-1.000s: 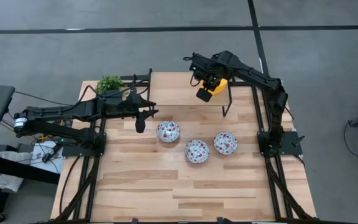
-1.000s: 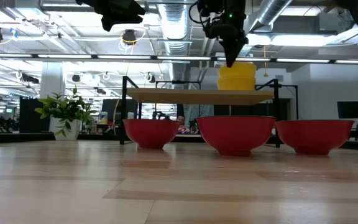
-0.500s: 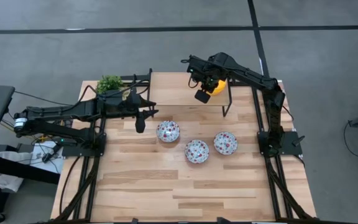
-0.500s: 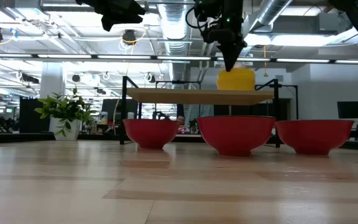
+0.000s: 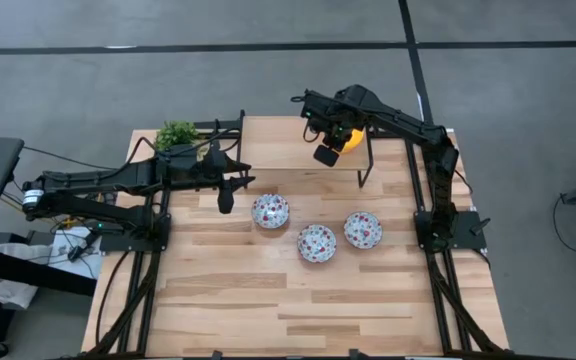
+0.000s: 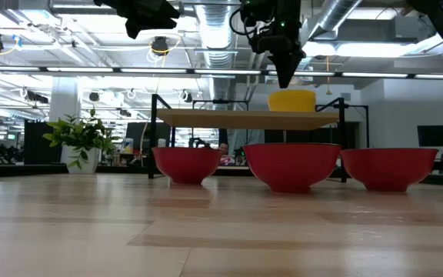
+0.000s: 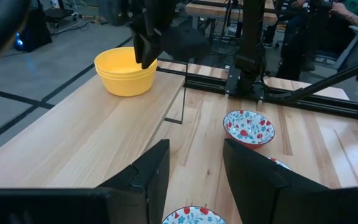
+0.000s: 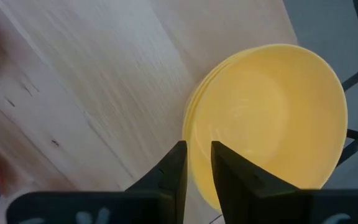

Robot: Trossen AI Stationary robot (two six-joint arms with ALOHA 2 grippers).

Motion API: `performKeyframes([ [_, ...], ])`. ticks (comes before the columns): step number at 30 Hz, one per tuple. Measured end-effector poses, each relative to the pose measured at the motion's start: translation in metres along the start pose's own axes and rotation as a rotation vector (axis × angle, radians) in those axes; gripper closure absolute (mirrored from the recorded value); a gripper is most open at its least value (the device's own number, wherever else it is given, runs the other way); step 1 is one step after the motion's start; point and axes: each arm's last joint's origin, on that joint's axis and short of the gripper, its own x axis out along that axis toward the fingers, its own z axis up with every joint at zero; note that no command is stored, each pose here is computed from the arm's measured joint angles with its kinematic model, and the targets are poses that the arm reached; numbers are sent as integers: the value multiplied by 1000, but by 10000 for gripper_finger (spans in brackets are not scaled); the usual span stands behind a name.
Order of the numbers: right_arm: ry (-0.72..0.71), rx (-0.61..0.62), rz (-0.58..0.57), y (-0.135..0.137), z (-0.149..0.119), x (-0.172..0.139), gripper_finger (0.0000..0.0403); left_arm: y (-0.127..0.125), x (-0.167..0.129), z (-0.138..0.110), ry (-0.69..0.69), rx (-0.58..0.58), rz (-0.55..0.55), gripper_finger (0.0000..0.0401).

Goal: Pick & Place Mini bowls
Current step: Stack the yellow bowl on top of the yellow bowl on the shelf, then put the patterned bowl on the shelf

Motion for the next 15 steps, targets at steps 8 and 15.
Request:
performKeyframes([
  [8,-73,2,3,-3,-5,-23,340,0,0,0,0,0,-1,251],
  [15,-181,27,4,-11,-19,-56,339,-1,0,0,1,0,-3,251],
])
